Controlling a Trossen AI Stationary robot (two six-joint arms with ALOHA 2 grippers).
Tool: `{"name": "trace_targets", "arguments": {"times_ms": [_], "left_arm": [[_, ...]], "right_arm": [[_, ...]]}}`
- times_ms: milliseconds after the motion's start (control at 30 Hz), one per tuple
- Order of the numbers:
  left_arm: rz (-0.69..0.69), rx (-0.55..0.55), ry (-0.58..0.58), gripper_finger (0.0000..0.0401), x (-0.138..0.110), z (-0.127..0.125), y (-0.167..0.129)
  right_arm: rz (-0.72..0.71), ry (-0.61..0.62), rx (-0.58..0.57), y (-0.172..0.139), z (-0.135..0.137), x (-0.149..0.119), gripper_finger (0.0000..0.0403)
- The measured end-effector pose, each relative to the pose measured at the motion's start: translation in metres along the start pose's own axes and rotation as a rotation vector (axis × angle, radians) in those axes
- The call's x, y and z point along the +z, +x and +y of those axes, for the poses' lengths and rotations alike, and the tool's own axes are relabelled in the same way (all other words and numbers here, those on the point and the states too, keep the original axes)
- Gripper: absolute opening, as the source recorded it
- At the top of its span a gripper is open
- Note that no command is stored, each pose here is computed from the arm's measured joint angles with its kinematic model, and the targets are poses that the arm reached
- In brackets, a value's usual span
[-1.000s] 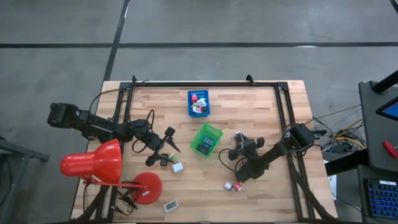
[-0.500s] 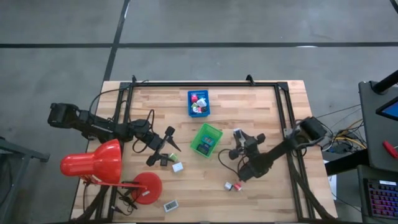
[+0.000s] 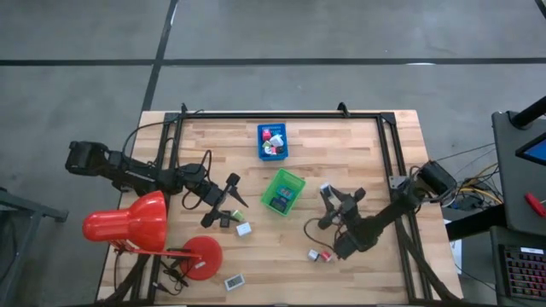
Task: Pick & Place Office items
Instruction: Put the top white digital clock into the green bin
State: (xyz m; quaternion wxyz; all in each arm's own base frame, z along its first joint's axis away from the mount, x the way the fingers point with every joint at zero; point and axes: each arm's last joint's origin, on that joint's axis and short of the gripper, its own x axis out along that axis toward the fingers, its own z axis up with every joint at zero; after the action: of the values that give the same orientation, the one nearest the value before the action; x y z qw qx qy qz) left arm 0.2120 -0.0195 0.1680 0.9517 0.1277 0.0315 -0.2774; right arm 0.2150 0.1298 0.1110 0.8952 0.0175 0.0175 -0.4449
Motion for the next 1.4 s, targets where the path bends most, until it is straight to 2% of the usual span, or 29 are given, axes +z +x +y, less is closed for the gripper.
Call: {"name": "trace_targets", "arguments": {"times_ms": [333, 467, 567, 700, 833, 933, 1033, 1133, 1267, 1400], "left_arm": [[-0.001, 0.001, 0.005, 0.0250, 0.000, 0.000, 0.000], [0.000, 0.002, 0.004, 0.0250, 0.000, 0.000, 0.000], [0.001, 0.005, 0.000, 0.0250, 0.000, 0.000, 0.000], [0.008, 0.026, -0.003, 0.0250, 0.000, 0.001, 0.000], [0.008, 0.028, -0.003, 0.0250, 0.000, 0.001, 0.000], [0.009, 0.027, -0.003, 0.0250, 0.000, 0.001, 0.000], [0.009, 0.027, -0.003, 0.0250, 0.000, 0.001, 0.000], [0.009, 0.028, -0.004, 0.0250, 0.000, 0.001, 0.000], [0.010, 0.027, -0.005, 0.0250, -0.001, 0.001, 0.000], [0.011, 0.028, -0.012, 0.0250, -0.001, 0.001, 0.000]], "right_arm": [[-0.020, 0.035, 0.206, -0.052, 0.009, 0.008, 0.0134], [-0.015, 0.097, 0.226, -0.057, 0.009, 0.009, 0.0134], [-0.020, 0.122, 0.166, -0.042, 0.015, 0.012, 0.0134], [0.027, 0.074, 0.031, -0.008, 0.030, 0.023, 0.0134], [0.070, -0.025, -0.069, 0.025, 0.047, 0.039, 0.0134], [0.123, -0.115, -0.081, 0.037, 0.057, 0.048, 0.0134], [0.204, -0.154, -0.058, 0.049, 0.067, 0.052, 0.0134], [0.295, -0.138, 0.007, 0.067, 0.077, 0.056, 0.0134], [0.332, -0.106, 0.173, 0.096, 0.090, 0.063, 0.0134], [0.445, -0.081, 0.318, 0.126, 0.088, 0.073, 0.0134]]}}
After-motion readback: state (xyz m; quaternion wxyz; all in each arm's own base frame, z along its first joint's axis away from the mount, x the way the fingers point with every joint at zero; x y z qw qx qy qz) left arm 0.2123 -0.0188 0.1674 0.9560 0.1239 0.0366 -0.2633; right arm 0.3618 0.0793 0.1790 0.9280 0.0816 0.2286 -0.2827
